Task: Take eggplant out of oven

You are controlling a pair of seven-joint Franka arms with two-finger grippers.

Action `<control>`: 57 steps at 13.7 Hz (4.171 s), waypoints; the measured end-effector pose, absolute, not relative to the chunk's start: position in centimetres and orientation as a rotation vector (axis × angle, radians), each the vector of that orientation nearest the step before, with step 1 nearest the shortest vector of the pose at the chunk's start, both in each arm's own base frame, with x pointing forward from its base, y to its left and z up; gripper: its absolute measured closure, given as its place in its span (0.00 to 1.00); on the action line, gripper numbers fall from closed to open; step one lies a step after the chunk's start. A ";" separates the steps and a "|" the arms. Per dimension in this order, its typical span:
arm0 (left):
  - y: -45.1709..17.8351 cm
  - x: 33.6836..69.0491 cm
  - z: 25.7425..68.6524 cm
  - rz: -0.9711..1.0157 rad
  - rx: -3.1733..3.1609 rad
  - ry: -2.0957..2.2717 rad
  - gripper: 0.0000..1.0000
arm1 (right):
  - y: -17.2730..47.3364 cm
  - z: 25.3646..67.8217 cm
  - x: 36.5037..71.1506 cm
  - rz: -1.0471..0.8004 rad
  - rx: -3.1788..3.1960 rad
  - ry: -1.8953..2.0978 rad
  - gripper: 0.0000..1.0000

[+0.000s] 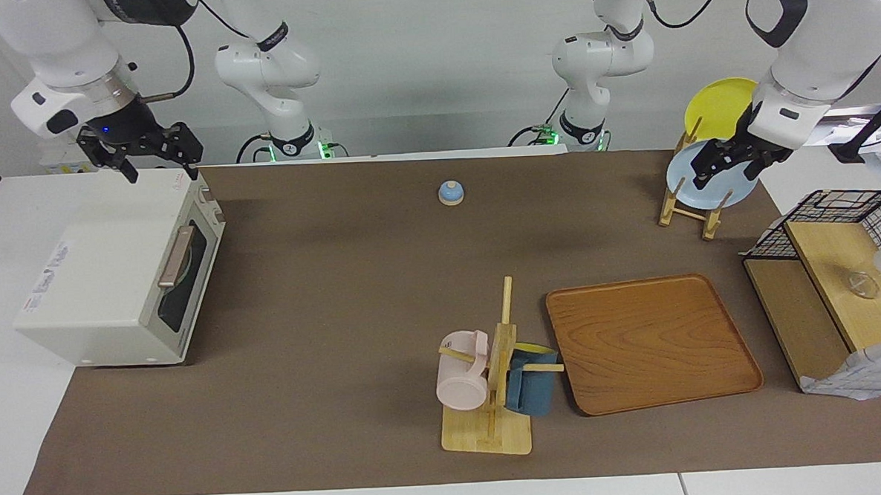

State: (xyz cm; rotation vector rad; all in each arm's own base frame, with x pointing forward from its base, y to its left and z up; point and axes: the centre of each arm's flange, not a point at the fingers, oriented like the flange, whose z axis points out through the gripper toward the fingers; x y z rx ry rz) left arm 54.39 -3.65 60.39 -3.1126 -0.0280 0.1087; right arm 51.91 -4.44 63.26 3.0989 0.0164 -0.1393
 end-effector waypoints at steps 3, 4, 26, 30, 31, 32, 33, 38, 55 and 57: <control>-3.7 54.4 60.4 0.109 -3.113 -0.027 0.00 | -4.3 62.9 51.9 -0.148 3.096 0.022 0.07; -3.7 54.4 60.4 0.109 -3.113 -0.028 0.00 | -4.1 62.9 52.0 -0.132 3.096 0.028 0.17; -3.2 54.4 60.4 0.109 -3.113 -0.040 0.00 | 1.8 42.4 57.1 -0.113 2.953 0.214 0.99; -3.2 54.4 60.4 0.109 -3.113 -0.040 0.00 | 4.5 35.0 59.0 -0.115 3.039 0.154 0.99; -3.2 54.4 60.4 0.109 -3.113 -0.040 0.00 | 4.9 33.3 59.5 -0.106 3.044 0.138 0.99; -3.2 54.4 60.4 0.109 -3.113 -0.040 0.00 | 5.4 32.1 59.8 -0.090 3.047 0.111 0.99; -3.2 54.4 60.4 0.109 -3.113 -0.040 0.00 | 6.1 31.4 60.0 -0.077 3.052 0.078 0.99; -3.2 54.4 60.4 0.109 -3.113 -0.040 0.00 | 10.9 37.2 60.8 -0.071 3.088 -0.109 0.80; -3.2 54.4 60.4 0.109 -3.113 -0.040 0.00 | -2.5 37.1 56.5 -0.242 3.036 -0.387 0.96; -3.2 54.4 60.4 0.109 -3.113 -0.040 0.00 | -0.6 38.1 56.6 -0.240 3.016 -0.307 0.96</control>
